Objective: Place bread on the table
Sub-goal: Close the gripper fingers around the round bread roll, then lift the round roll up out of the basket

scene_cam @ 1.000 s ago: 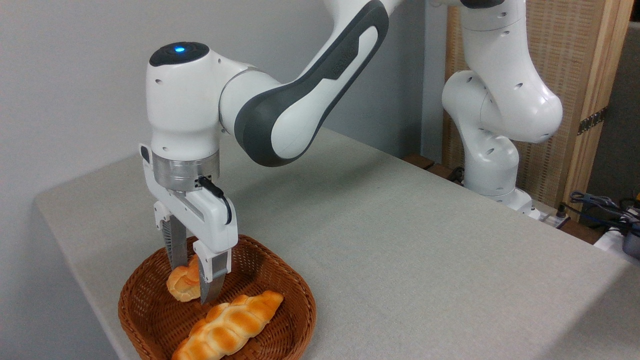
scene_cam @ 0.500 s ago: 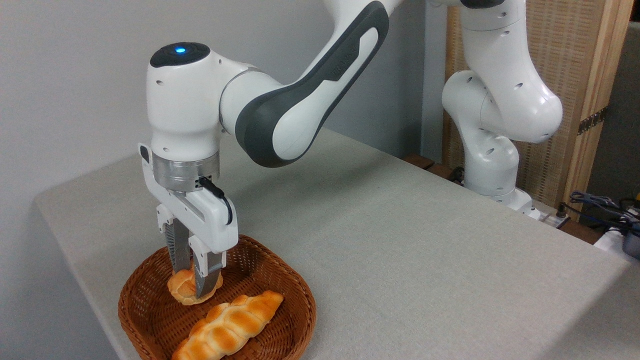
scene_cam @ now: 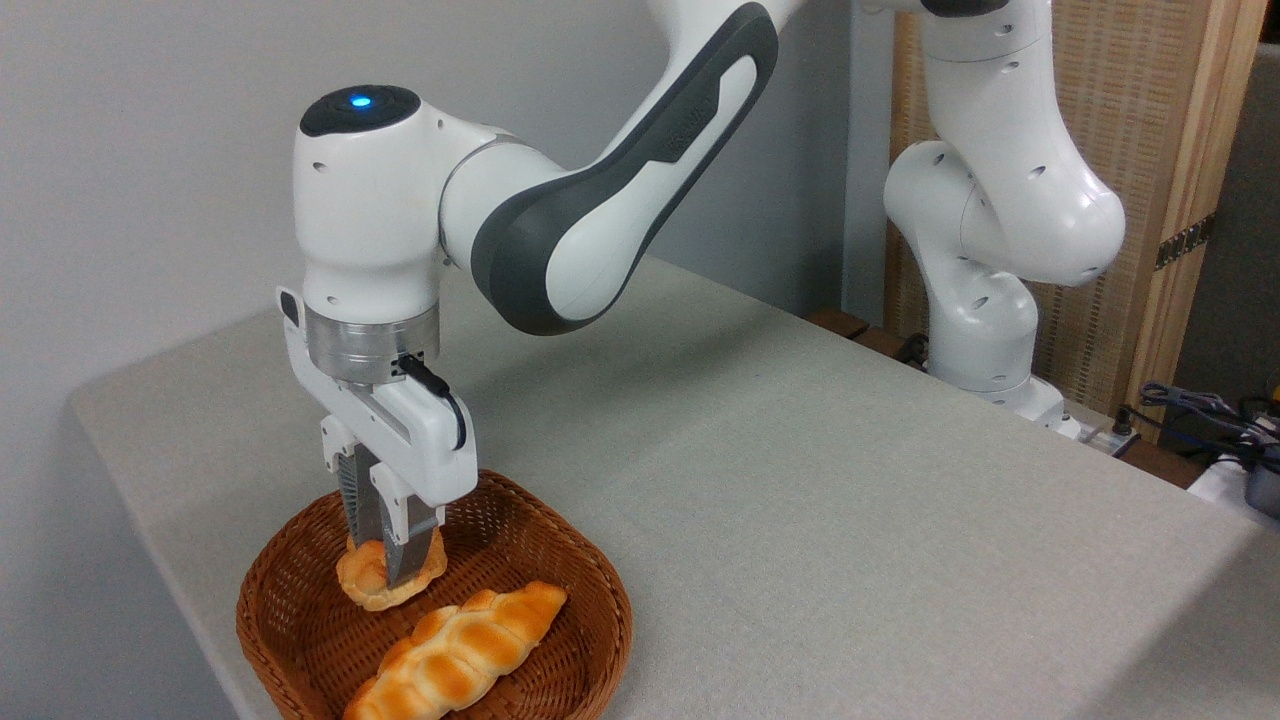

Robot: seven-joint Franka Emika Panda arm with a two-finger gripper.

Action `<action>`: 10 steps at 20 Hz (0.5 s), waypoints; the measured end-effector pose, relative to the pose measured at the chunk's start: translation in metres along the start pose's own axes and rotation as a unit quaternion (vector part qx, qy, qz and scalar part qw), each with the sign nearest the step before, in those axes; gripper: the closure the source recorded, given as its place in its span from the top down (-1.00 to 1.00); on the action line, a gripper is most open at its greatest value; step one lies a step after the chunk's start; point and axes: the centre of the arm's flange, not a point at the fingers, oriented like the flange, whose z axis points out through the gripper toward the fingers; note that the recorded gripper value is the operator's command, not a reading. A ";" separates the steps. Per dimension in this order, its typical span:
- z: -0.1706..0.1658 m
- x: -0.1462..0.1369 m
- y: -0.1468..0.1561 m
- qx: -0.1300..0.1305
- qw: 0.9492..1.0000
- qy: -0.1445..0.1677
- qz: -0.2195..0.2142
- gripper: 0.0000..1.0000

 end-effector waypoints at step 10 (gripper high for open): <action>-0.049 -0.010 -0.024 -0.038 0.998 -0.023 -0.034 -0.57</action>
